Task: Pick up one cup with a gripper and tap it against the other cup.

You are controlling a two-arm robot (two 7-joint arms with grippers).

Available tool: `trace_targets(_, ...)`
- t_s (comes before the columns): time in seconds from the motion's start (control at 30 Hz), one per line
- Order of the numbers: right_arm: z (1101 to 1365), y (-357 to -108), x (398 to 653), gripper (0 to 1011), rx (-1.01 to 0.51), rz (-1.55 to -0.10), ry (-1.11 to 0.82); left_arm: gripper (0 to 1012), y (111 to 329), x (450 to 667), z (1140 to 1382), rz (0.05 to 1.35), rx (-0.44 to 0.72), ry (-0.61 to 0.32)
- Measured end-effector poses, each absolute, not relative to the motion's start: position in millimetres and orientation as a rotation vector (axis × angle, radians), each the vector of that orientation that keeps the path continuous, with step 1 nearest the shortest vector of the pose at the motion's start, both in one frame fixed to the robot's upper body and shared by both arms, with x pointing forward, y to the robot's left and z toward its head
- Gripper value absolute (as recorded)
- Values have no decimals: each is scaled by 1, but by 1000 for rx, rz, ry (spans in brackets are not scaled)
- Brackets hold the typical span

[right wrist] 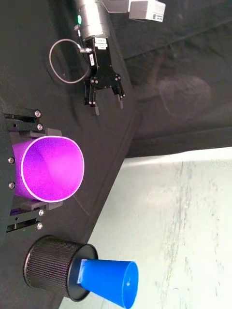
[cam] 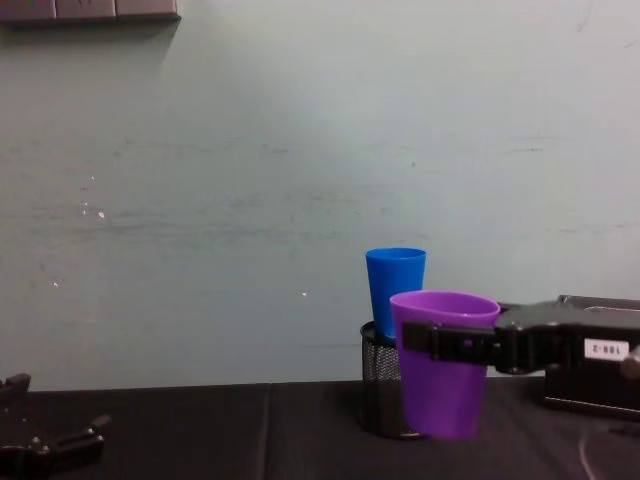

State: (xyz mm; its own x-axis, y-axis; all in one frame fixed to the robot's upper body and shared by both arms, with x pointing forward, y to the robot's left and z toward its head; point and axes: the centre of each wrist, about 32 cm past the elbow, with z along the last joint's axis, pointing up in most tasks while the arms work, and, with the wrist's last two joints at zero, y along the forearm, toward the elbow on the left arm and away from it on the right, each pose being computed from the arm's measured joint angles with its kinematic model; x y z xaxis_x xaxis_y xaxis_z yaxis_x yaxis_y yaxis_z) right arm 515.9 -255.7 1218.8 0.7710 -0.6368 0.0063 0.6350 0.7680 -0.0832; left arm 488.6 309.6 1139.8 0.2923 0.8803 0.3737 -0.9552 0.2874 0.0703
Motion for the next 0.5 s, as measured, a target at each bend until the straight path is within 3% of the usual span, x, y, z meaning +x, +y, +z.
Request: trace_targets(0.5,1241,-255,523,715,-116,-689,4,1000,310,489,1140,1248,305,-285)
